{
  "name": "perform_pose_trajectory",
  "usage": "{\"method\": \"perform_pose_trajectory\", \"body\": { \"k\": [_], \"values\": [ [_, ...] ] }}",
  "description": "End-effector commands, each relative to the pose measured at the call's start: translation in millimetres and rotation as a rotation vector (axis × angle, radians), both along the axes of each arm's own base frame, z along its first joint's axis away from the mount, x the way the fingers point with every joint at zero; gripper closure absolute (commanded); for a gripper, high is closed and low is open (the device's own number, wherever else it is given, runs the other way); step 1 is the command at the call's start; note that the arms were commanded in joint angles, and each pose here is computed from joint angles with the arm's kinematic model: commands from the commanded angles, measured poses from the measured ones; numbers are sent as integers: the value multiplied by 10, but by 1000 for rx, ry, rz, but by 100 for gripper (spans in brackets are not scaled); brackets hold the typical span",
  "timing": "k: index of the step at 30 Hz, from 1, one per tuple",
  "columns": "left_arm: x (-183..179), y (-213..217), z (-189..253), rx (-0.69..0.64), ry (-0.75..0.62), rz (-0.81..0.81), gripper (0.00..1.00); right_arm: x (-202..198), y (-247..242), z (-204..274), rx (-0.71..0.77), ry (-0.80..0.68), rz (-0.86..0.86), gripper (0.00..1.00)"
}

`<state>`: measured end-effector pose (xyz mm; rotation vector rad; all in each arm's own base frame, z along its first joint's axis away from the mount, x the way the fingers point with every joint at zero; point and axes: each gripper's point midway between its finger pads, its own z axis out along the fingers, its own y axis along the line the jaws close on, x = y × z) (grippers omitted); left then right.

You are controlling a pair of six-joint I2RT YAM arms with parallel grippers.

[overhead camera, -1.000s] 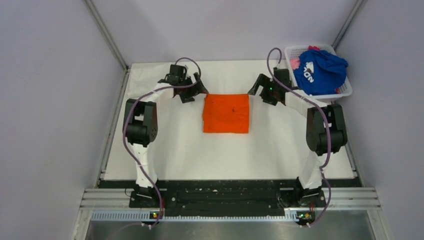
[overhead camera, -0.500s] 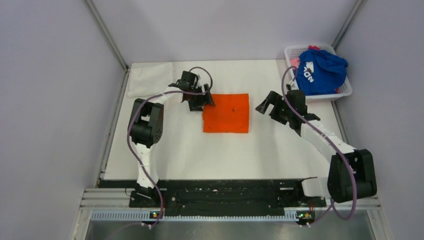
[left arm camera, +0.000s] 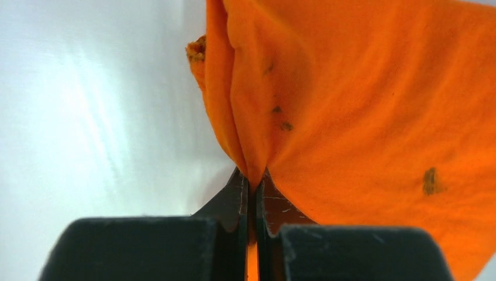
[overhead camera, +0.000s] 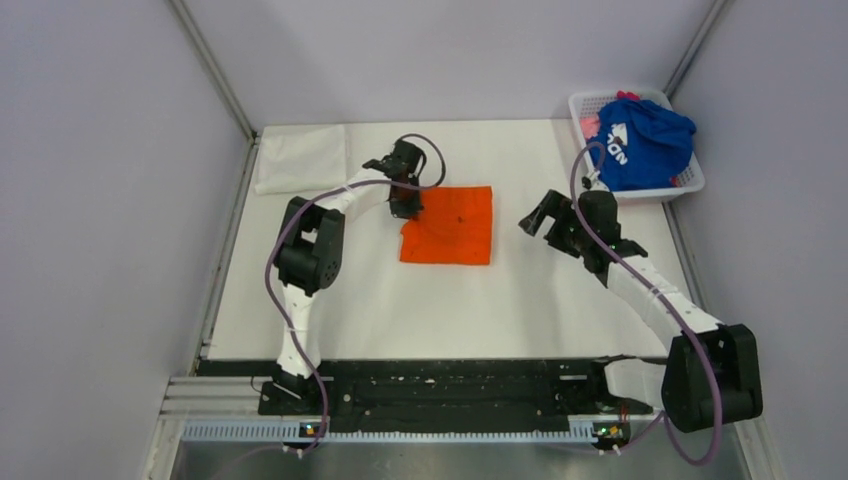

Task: Fold and stack the t-shirts
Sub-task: Put the neatly folded tshirt into the corner of the board with the left arm

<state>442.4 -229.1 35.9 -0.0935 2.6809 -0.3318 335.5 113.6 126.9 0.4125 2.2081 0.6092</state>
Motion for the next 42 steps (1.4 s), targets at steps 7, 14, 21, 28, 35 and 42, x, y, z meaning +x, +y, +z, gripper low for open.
{"method": "perform_pose_trajectory", "body": {
  "k": [7,14,21,28,35,42],
  "values": [
    [769,940,762,506,-312,130,100,20,-358,160,-113,-84,-155,1],
    [1227,1466,1286,652,-486,190,100,65,-365,135,-123,-95,-156,1],
    [1517,1934,1706,843,-575,184,100,74,-429,91,-151,-91,-181,1],
    [1606,2164,2143,857,-644,226,100,94,-464,70,-165,-87,-196,1],
    [1613,2205,2508,871,-700,251,100,144,-418,36,-157,-67,-180,1],
    [1536,2225,2814,854,-748,268,100,138,-451,-37,-168,-40,-198,1]
  ]
}}
